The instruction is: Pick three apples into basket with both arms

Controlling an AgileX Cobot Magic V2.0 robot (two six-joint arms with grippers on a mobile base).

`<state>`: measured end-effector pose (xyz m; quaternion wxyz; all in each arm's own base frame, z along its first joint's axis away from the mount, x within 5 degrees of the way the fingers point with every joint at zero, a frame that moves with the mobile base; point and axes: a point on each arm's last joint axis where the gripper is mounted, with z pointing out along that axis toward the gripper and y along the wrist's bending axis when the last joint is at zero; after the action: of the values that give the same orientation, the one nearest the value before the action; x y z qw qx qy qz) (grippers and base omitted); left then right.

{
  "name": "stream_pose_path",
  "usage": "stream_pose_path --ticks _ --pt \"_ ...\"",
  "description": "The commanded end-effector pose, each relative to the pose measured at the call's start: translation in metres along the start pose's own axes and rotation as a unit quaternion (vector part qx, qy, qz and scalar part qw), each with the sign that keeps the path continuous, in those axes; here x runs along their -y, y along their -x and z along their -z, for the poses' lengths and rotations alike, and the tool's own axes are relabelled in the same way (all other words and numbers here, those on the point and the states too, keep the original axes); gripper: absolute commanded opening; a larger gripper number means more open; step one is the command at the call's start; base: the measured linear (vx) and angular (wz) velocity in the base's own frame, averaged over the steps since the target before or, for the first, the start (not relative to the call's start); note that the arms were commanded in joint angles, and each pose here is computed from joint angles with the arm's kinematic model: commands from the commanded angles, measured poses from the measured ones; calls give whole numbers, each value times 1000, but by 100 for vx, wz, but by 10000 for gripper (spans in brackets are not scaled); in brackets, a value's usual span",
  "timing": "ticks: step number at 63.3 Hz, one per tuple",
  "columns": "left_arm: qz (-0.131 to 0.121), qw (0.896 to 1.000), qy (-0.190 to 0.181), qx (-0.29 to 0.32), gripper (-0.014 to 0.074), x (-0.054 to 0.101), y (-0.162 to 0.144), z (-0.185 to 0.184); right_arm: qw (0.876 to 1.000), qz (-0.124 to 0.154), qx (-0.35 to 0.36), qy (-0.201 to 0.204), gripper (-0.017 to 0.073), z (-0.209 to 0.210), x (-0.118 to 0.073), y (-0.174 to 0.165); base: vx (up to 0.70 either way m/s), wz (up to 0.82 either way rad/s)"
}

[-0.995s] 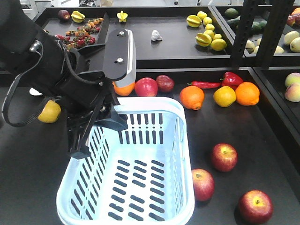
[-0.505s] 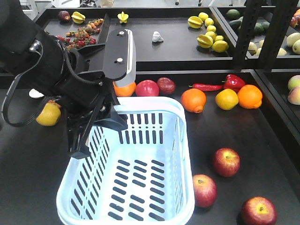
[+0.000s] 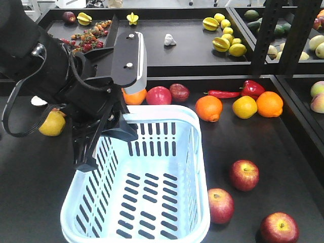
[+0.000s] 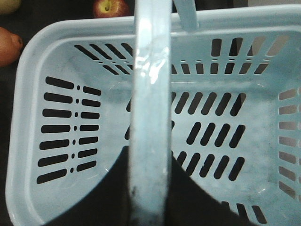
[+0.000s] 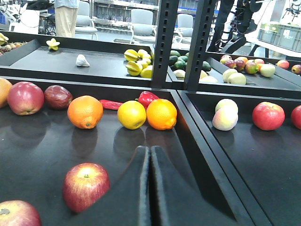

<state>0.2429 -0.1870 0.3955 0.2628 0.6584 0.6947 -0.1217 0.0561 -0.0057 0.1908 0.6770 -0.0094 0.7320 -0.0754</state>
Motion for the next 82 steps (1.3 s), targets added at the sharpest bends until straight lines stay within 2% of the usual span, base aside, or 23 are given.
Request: stream_pose_path --ticks 1,82 --pt "-2 998 33 52 -6 4 12 23 999 4 32 -4 -9 -1 0 4 0 0" --pt "-2 998 33 52 -6 4 12 23 999 4 32 -4 -9 -1 0 4 0 0"
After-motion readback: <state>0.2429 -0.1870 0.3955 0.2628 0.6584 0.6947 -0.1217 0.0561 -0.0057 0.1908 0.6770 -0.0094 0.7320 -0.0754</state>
